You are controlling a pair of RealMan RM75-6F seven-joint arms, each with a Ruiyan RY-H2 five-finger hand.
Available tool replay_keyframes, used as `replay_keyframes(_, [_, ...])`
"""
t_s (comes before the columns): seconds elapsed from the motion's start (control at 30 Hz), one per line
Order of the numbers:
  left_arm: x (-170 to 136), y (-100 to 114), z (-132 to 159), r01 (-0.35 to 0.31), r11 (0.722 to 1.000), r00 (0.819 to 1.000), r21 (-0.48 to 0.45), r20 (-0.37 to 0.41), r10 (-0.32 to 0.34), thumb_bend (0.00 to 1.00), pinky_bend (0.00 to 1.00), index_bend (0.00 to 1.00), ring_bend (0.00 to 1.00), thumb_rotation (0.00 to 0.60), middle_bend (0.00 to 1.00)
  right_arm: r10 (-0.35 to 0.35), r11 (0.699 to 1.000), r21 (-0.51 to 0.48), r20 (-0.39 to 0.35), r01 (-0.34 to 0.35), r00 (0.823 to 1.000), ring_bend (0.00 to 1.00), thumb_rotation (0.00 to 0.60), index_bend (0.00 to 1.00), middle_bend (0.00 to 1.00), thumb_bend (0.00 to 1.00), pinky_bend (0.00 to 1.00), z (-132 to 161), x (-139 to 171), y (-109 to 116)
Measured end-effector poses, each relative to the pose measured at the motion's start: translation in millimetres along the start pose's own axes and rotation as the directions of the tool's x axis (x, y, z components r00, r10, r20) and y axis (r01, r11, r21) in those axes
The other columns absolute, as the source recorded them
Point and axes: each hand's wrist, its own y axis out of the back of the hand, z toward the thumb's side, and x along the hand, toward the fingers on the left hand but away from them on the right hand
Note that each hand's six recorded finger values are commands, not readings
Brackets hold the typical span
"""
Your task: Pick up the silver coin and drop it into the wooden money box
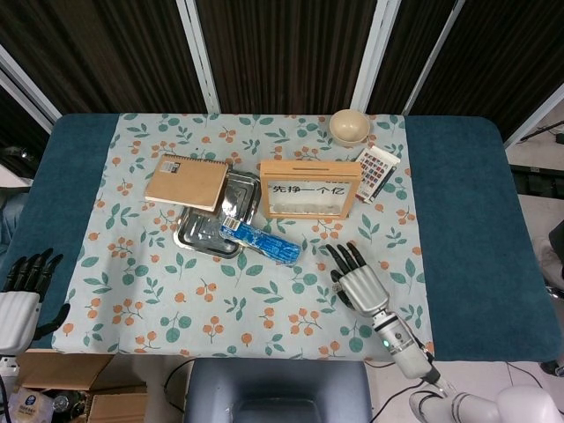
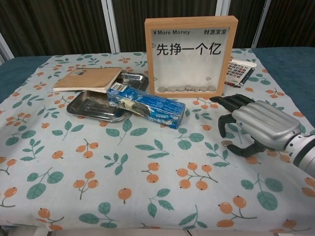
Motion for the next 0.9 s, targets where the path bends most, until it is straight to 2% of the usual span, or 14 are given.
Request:
replay_keyframes(0.13, [-0.3, -0.6, -1.4, -0.001, 1.0, 1.0, -0.003, -0.002, 0.001, 0.33, 0.0, 0.0, 0.0, 0.6, 0.0, -0.008, 1.0, 0.001, -0.01, 0.008, 1.0, 0.0, 0.6, 0.6, 0.0, 0.42, 0.0, 1.5, -1.4, 0.7])
replay_keyframes(0.4, [-1.4, -1.5, -2.9, 0.002, 1.0, 1.0, -0.003, -0.004, -0.002, 0.33, 0.0, 0.0, 0.0, 0.6, 0.0, -0.011, 1.0, 0.014, -0.018, 0.011, 1.0, 0.0, 0.6, 0.61, 0.0, 0.52, 0.0, 1.6, -2.4, 0.0])
replay_keyframes(0.9, [-1.7, -3.0, -4.1, 0.007, 1.0, 1.0, 0.0, -0.008, -0.007, 0.33, 0.0, 0.0, 0.0, 0.6, 0.0, -0.01, 1.0, 0.011, -0.012, 0.01, 1.0, 0.0, 0.6, 0.67, 0.02, 0.55, 0.0, 0.8, -4.4, -0.8])
